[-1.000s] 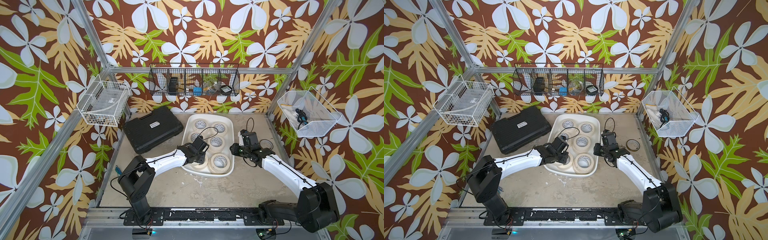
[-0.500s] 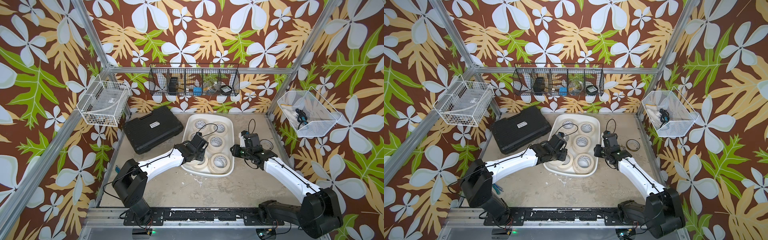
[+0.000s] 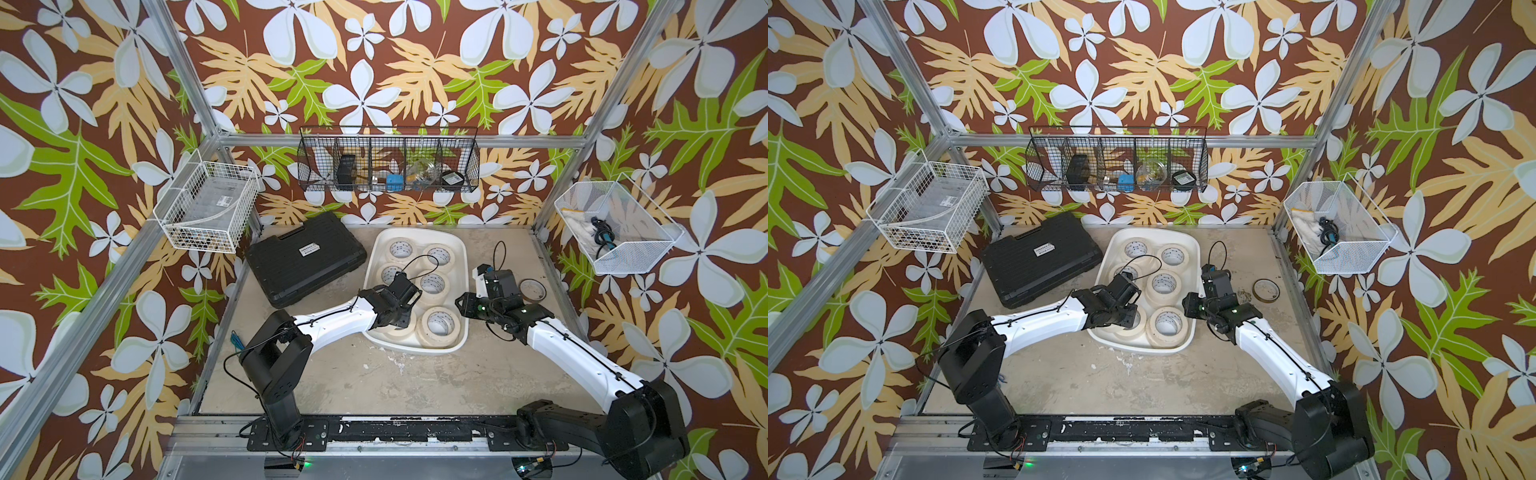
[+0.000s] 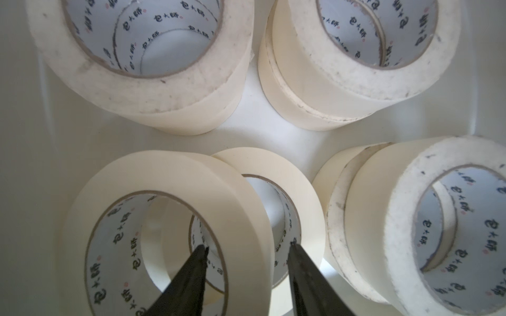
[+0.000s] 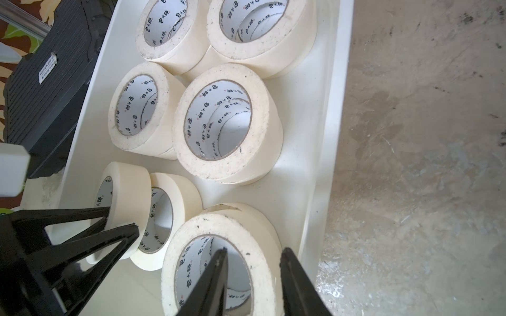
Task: Take out the art tape in the storage box
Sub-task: Pick up the art tape from the storage box.
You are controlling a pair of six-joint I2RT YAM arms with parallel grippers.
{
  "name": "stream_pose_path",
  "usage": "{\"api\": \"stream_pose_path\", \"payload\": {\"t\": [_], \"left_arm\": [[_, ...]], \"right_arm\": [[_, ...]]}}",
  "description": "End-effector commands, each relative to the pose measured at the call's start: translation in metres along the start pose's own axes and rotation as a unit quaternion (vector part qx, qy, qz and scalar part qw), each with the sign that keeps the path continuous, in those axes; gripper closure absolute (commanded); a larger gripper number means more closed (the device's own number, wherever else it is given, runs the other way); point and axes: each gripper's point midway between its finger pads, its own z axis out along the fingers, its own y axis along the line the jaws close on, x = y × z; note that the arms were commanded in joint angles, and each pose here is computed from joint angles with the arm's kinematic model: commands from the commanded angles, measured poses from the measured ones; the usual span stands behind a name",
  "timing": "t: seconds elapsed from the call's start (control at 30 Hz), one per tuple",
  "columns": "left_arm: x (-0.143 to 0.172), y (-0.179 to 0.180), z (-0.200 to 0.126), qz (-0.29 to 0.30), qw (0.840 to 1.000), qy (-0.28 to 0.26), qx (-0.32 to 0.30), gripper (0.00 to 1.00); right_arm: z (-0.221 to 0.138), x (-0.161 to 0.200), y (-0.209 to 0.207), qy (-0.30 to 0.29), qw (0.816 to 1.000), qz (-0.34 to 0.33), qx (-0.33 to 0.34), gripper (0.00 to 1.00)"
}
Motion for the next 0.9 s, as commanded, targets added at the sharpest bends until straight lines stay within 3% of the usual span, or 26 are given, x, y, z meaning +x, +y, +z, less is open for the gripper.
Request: {"api": "stream_pose_path", "payload": {"t": [0.0,0.27,0.6,0.87], "left_arm": [[0.0,0.001,0.003,0.001,1.0,0.0,-0.008,0.52],[-0.011,0.0,-0.006,0.012,1.0,-0.009,-0.015,0.78],[-0.039,0.008,-0.06,0.028,0.998,-0.028,-0.051,0.81],[-0.056,0.039,-0.103,0.032,0.991,-0.04,-0.12,0.83]], "right_arm": [[-0.001,-0.001,0.004,-0.002,1.0,0.001,-0.007,0.63],[0.0,0.003,0.006,0.0,1.0,-0.001,-0.007,0.63],[0.001,0.004,0.011,0.001,1.0,-0.003,-0.011,0.63],[-0.001,0.001,0.018,-0.002,1.0,-0.01,-0.015,0.63]]}}
